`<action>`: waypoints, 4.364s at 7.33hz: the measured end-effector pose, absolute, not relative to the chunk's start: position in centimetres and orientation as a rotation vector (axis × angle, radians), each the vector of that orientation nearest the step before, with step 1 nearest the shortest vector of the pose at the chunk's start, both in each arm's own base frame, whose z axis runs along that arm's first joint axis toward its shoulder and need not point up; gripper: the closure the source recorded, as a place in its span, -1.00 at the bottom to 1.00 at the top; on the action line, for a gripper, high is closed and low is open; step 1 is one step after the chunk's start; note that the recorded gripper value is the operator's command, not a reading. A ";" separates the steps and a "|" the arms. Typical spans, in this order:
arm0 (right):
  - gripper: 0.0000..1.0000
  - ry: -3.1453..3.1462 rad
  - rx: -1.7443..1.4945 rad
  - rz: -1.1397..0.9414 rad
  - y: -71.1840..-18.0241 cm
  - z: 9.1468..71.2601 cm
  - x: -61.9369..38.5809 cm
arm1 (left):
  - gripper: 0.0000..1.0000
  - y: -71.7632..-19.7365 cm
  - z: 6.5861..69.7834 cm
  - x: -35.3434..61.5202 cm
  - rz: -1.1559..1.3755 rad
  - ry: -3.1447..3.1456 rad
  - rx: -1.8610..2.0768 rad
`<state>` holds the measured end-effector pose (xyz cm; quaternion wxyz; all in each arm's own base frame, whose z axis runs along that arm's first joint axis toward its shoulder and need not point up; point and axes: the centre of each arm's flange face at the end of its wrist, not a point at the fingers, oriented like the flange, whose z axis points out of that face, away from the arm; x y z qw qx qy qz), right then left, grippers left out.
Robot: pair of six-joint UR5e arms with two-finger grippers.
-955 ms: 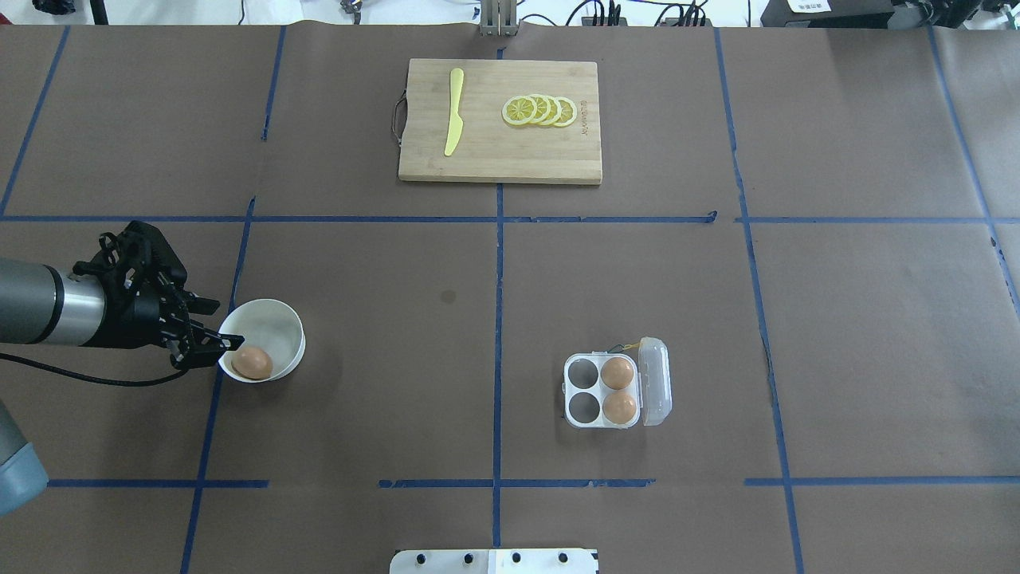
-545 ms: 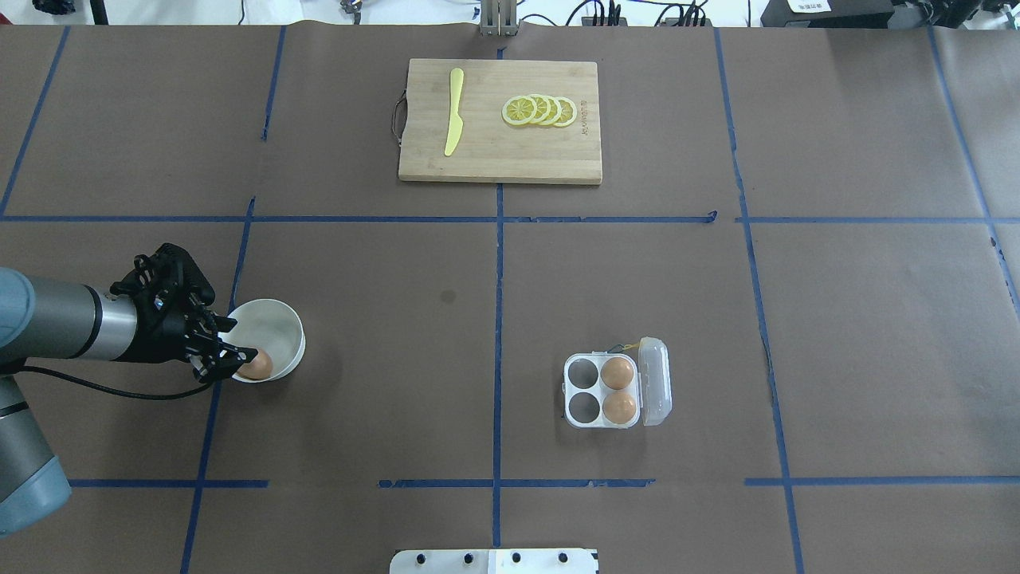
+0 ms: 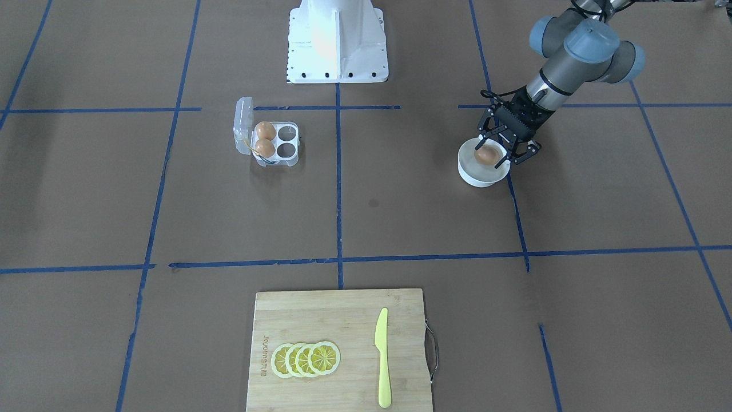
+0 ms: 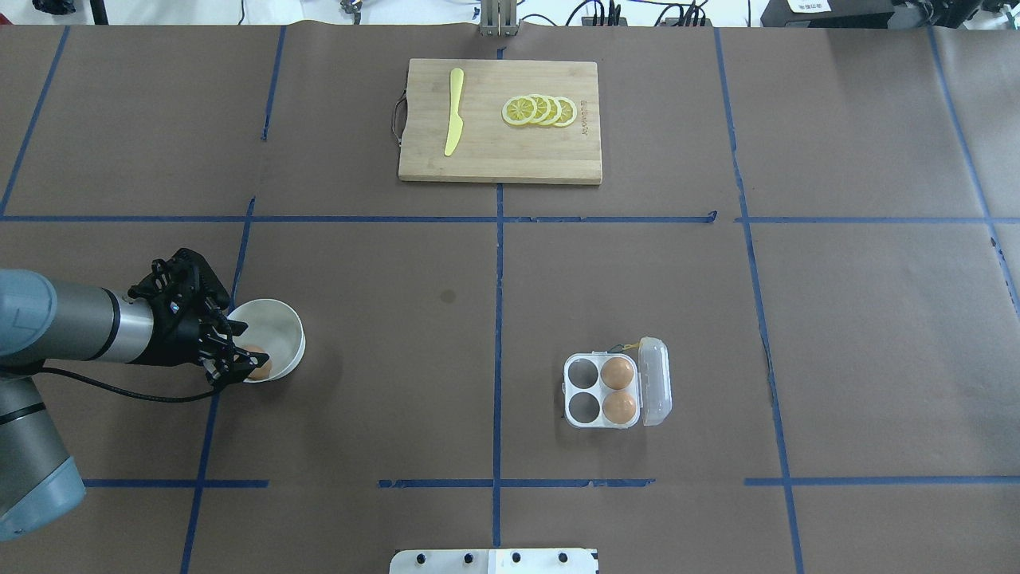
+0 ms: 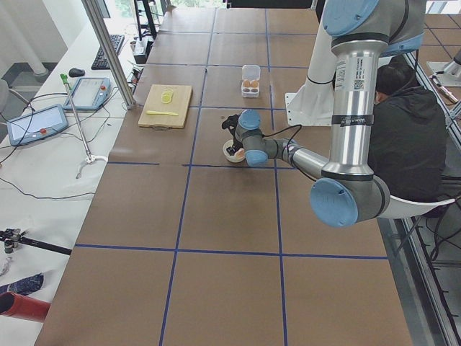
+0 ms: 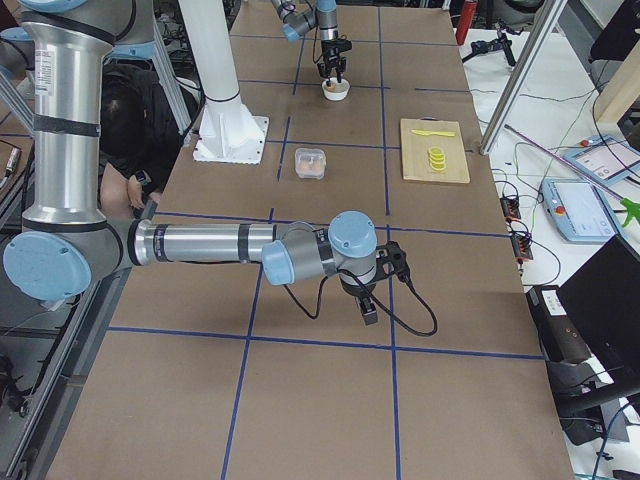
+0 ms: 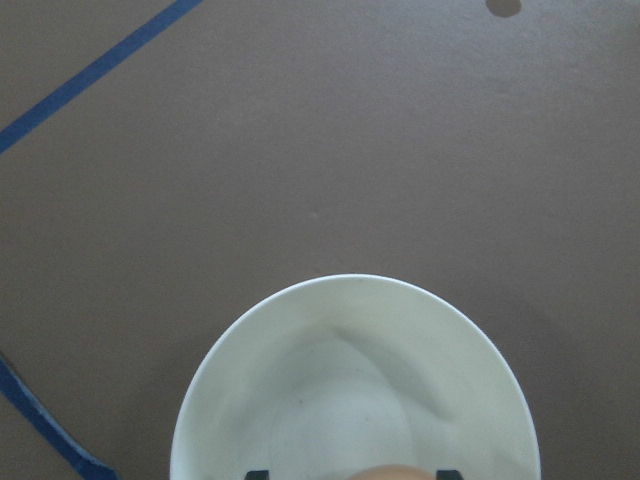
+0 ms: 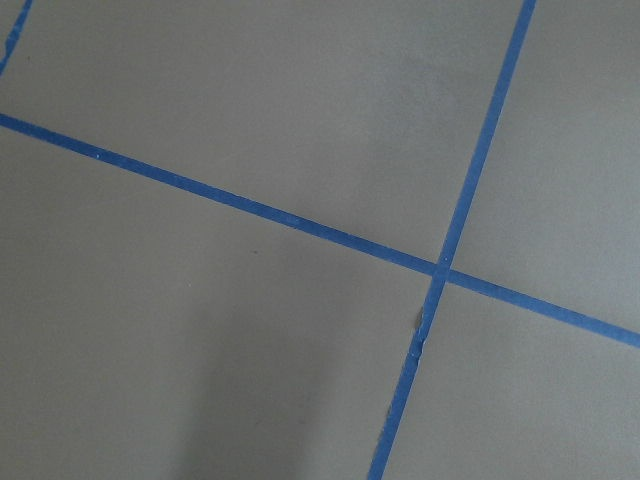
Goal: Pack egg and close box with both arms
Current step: 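Close the left gripper on the brown egg inside the bowl, then lift the egg out of the bowl and carry it to the egg box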
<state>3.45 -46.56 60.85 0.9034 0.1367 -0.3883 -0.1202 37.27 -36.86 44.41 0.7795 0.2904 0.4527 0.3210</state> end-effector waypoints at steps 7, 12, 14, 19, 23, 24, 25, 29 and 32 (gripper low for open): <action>-1.00 -0.803 0.281 -0.247 -46.6 60.9 3.4 | -0.30 -36.9 45.2 40.4 0.721 0.974 0.596; -1.00 -0.804 0.280 -0.246 -46.6 60.9 3.4 | -0.36 -36.7 45.4 40.4 0.728 0.945 0.564; -1.00 -0.803 0.280 -0.246 -46.6 60.9 3.4 | -0.45 -37.1 45.7 40.2 0.754 0.912 0.555; -1.00 -0.803 0.281 -0.246 -46.7 60.9 3.4 | -0.47 -37.3 44.1 39.8 0.804 0.837 0.513; -1.00 -0.803 0.278 -0.245 -46.7 61.0 3.4 | -0.52 -37.2 44.4 40.0 0.809 0.830 0.502; -1.00 -0.803 0.275 -0.244 -46.7 61.1 3.4 | -0.42 -37.1 44.5 40.1 0.811 0.829 0.500; -1.00 -0.803 0.275 -0.244 -46.7 61.2 3.4 | -0.18 -37.1 44.5 40.1 0.811 0.829 0.500; -1.00 -0.804 0.273 -0.243 -46.7 61.3 3.4 | 0.56 -37.8 43.8 39.2 0.791 0.809 0.486; -1.00 -0.803 0.273 -0.244 -46.7 61.3 3.4 | 0.56 -41.2 39.5 37.9 0.737 0.828 0.570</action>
